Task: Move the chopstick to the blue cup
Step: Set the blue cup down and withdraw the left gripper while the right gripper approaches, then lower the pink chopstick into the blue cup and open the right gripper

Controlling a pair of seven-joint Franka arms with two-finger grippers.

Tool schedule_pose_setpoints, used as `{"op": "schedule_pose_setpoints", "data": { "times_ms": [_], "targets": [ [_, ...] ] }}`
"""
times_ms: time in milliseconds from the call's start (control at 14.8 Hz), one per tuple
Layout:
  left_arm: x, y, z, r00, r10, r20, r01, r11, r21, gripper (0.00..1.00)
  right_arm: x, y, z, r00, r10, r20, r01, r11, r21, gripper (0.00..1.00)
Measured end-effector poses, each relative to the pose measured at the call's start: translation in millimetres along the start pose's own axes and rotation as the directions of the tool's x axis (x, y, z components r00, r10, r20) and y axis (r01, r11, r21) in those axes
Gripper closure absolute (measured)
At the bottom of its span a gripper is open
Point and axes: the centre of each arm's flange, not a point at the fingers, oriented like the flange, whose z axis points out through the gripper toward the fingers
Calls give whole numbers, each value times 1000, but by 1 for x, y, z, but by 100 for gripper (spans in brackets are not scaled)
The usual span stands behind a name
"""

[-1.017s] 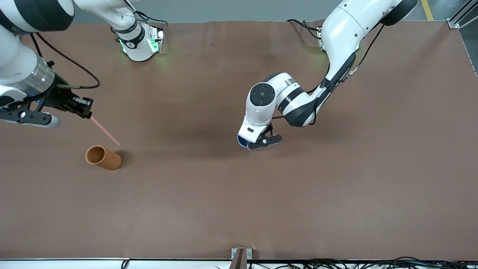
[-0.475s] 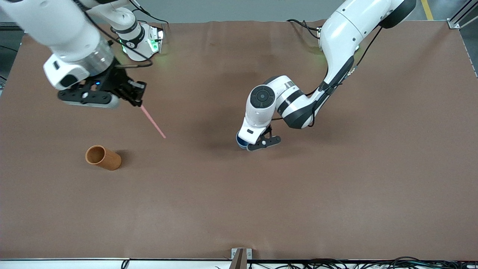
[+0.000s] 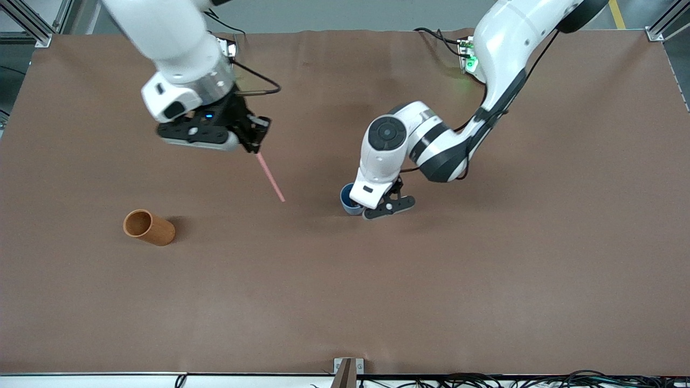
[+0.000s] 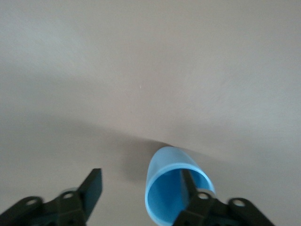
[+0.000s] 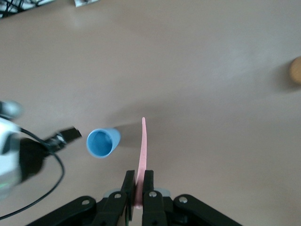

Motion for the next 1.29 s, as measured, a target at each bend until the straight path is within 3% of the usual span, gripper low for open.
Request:
{"op": "schedule_pose_setpoints", "data": {
  "times_ms": [136, 407, 814, 1017, 1288],
  "targets": [
    [19, -20, -78, 999, 15, -32, -16, 1000, -15, 1, -19, -30, 16, 1000, 8, -5, -7, 1000, 17, 89],
    [79, -104, -189, 991, 99, -94, -102, 995, -21, 0, -47, -69, 49, 1000, -4, 13, 4, 1000, 9, 89],
    [152, -249, -252, 948, 309, -72, -309, 951, 9, 0, -72, -109, 95, 999, -43, 23, 44, 999, -19, 89],
    [156, -300, -277, 911, 411, -33, -410, 911, 39, 0, -92, -131, 126, 996, -84, 6, 84, 996, -38, 89],
    [134, -329, -321, 905, 425, -28, -424, 904, 51, 0, -100, -143, 154, 993, -110, -45, 107, 992, -66, 89]
  ]
}}
